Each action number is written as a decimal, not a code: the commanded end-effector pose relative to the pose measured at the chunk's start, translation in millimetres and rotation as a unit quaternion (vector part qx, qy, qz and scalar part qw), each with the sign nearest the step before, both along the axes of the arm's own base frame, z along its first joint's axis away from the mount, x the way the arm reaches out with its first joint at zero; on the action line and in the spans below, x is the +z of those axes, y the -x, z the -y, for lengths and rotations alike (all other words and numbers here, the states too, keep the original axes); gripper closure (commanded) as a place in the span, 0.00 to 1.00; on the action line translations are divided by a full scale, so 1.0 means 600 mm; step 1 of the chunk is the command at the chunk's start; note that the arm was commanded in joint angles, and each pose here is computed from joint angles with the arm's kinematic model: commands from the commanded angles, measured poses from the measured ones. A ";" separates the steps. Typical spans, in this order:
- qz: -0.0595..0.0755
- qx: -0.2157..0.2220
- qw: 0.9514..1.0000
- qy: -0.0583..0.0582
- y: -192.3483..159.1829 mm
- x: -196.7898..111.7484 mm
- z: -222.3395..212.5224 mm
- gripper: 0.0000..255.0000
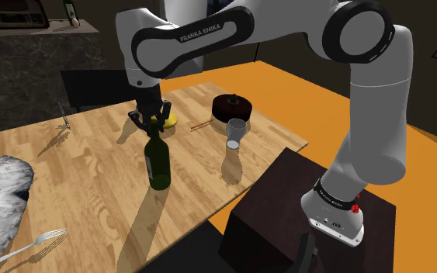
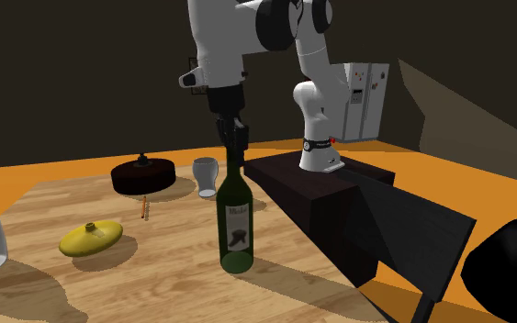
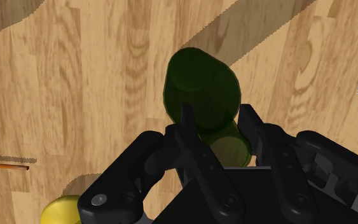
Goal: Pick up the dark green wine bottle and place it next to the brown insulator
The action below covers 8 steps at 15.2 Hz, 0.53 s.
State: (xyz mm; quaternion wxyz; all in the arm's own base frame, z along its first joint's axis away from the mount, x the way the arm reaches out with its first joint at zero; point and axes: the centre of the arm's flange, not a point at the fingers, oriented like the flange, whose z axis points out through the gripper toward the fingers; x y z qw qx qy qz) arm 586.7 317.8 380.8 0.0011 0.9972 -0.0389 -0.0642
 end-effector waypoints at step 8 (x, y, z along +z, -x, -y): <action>0.000 0.000 1.000 0.000 0.000 0.062 0.000 1.00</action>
